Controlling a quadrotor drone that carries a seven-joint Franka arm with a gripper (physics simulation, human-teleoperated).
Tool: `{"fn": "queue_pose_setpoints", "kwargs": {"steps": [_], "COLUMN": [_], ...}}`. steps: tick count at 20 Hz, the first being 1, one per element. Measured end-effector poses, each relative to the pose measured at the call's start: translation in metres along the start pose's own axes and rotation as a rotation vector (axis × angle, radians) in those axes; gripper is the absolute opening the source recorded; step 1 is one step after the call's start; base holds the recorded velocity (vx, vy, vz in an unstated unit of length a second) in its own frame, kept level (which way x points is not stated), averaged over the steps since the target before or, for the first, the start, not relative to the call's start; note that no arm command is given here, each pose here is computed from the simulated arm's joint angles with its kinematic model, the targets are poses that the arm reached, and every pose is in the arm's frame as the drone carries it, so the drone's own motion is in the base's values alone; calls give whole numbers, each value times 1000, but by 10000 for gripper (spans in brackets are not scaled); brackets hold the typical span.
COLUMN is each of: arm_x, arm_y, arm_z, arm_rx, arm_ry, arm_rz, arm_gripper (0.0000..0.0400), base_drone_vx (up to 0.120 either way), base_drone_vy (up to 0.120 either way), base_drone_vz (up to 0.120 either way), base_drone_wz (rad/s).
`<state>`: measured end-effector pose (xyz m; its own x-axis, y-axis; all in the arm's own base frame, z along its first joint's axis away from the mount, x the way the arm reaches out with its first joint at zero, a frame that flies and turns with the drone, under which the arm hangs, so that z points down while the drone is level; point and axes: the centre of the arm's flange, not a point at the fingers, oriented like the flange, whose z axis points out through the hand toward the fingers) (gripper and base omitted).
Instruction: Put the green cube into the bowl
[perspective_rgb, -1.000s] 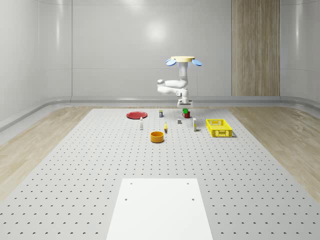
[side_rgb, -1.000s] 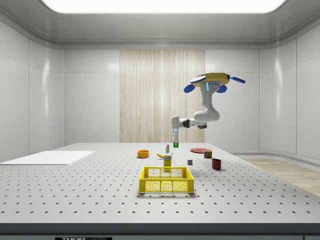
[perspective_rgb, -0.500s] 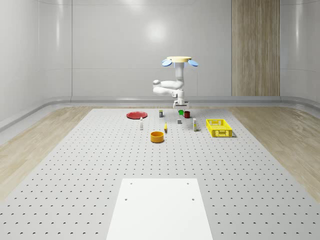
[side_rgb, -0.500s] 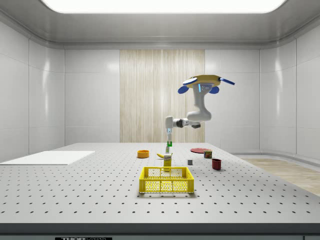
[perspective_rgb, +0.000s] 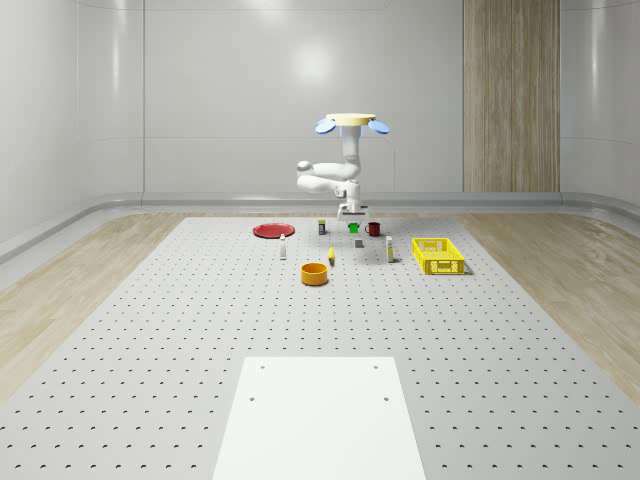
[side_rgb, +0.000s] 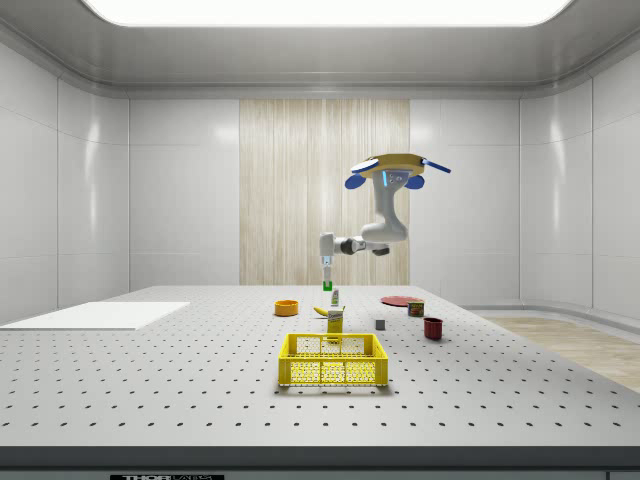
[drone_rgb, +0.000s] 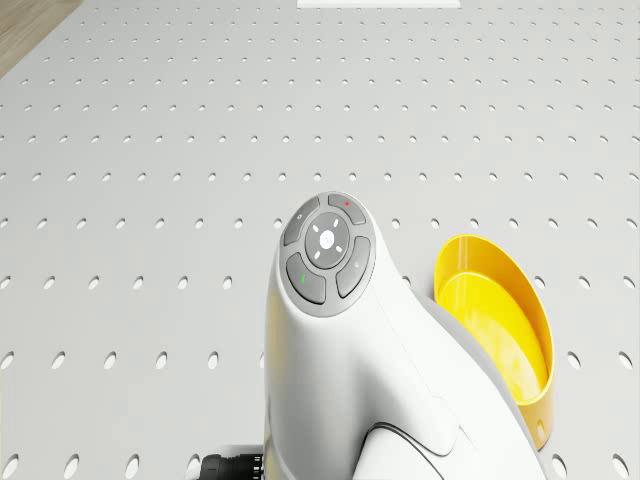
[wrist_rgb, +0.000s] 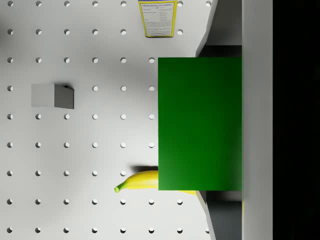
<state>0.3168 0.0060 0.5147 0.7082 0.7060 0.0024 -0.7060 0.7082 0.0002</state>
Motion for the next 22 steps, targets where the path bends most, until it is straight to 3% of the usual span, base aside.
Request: {"fn": "queue_pose_setpoints", "kwargs": {"steps": [22], "arm_x": [0], "arm_y": [0], "arm_z": [0], "arm_rx": [0], "arm_ry": [0], "arm_rz": [0], "arm_gripper": [251], "base_drone_vx": [115], "base_drone_vy": [-120], "base_drone_vz": [0], "base_drone_wz": [0]}}
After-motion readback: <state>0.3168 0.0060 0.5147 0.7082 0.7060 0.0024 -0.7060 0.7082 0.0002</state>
